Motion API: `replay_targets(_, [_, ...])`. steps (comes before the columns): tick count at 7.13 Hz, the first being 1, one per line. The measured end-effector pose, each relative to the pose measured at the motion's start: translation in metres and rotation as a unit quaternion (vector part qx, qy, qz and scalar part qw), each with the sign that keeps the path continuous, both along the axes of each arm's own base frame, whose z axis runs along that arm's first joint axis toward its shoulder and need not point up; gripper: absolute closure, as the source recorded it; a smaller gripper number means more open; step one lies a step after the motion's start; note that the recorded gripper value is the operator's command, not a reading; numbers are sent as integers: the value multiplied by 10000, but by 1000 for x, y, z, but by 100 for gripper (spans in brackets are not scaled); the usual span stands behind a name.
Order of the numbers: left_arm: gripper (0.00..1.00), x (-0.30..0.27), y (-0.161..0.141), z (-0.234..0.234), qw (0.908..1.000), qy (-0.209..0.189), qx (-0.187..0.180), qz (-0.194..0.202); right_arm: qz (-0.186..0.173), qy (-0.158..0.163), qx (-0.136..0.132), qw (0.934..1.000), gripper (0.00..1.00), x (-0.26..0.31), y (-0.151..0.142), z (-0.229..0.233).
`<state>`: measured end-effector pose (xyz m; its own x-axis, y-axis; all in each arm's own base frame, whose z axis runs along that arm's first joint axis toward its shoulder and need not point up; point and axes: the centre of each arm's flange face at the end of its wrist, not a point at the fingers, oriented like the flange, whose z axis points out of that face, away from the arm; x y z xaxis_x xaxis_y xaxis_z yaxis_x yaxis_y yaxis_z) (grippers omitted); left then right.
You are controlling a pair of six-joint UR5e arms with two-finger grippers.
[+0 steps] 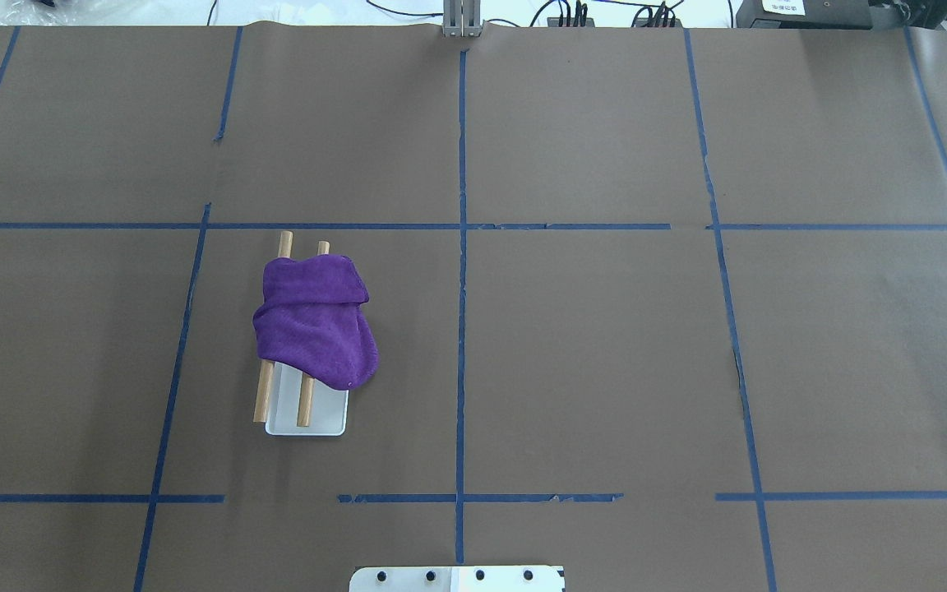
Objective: Hang towel on rack
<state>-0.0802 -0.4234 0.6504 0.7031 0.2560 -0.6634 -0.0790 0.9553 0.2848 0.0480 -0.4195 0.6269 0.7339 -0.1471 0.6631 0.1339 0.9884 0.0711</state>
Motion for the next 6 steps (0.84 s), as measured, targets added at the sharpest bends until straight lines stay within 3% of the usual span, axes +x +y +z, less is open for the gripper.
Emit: replay_targets(6, [0,0,-2,-3,10000,-15,36,-2,0,0,4,10000,0,0,0,0])
